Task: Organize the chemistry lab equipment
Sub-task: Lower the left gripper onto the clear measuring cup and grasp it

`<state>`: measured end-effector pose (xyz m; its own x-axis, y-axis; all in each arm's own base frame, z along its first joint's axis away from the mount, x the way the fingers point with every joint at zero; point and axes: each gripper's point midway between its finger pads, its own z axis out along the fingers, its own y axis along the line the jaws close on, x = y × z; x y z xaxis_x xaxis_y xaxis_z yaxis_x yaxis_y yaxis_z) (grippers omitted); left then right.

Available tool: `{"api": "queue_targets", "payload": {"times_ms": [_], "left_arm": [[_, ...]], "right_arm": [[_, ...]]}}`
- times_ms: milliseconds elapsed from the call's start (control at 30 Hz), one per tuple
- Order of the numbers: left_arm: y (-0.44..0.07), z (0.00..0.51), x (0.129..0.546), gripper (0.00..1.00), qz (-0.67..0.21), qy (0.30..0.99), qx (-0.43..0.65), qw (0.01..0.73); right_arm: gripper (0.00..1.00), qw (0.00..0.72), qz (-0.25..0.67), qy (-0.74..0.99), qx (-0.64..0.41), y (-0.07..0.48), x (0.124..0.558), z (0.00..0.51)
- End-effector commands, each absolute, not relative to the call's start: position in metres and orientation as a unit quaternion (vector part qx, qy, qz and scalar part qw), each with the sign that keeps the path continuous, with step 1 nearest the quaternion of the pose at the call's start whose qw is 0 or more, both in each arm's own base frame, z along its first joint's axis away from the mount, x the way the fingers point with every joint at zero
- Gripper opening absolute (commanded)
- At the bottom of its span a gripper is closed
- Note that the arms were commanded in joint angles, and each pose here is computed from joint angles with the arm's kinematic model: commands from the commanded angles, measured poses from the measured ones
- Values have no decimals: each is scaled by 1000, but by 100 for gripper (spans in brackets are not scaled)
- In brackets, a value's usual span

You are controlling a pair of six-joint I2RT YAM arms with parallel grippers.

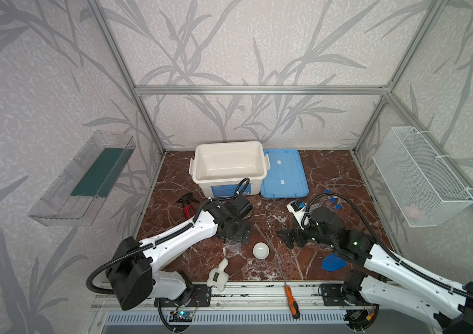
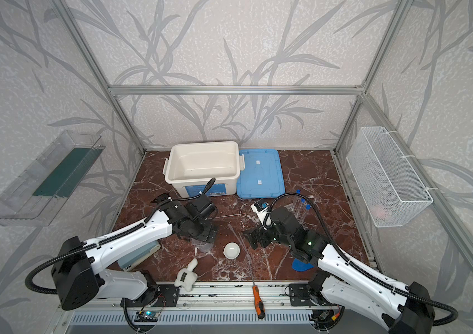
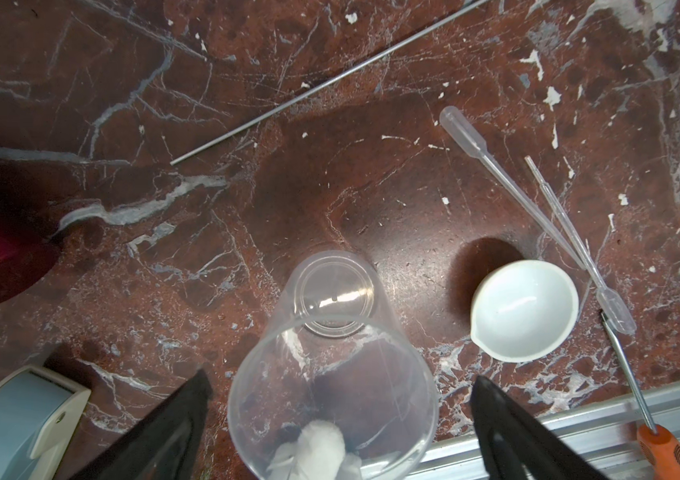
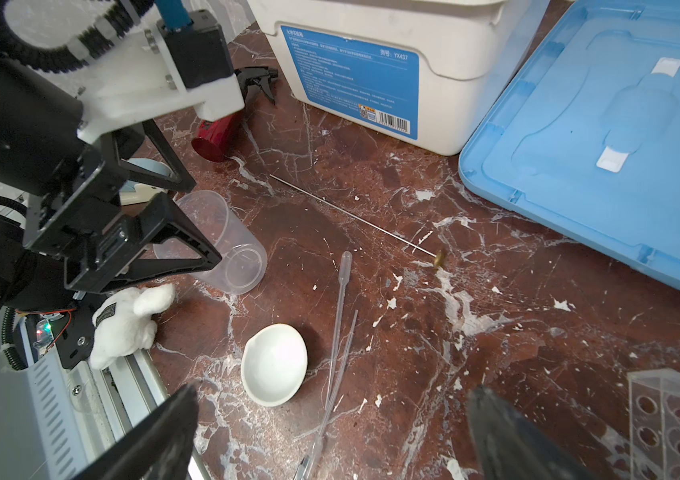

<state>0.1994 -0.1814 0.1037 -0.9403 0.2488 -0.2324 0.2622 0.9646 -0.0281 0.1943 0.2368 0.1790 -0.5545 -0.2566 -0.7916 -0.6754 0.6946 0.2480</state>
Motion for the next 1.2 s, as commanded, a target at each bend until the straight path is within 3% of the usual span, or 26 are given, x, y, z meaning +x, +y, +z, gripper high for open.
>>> {"api": "queue_targets", "payload": {"times_ms": [0,467,733,867,1167], "left_arm": [[-176,88,195,99,-10,986,134,96],[-173,80,192,99,19,986,136,92],[-173,82,194,81,24,987,128,95],[-171,87,195,78,25,987,123,104],[-181,159,218,74,2,978,115,175]], "right_arm": [[99,389,276,835,-274,236,194,179],[99,386,269,840,-269,234,195,172],[99,388,266,841,-267,234,196,172],[99,386,266,842,-268,235,197,171],[99,396,282,830,-273,243,198,187]]}}
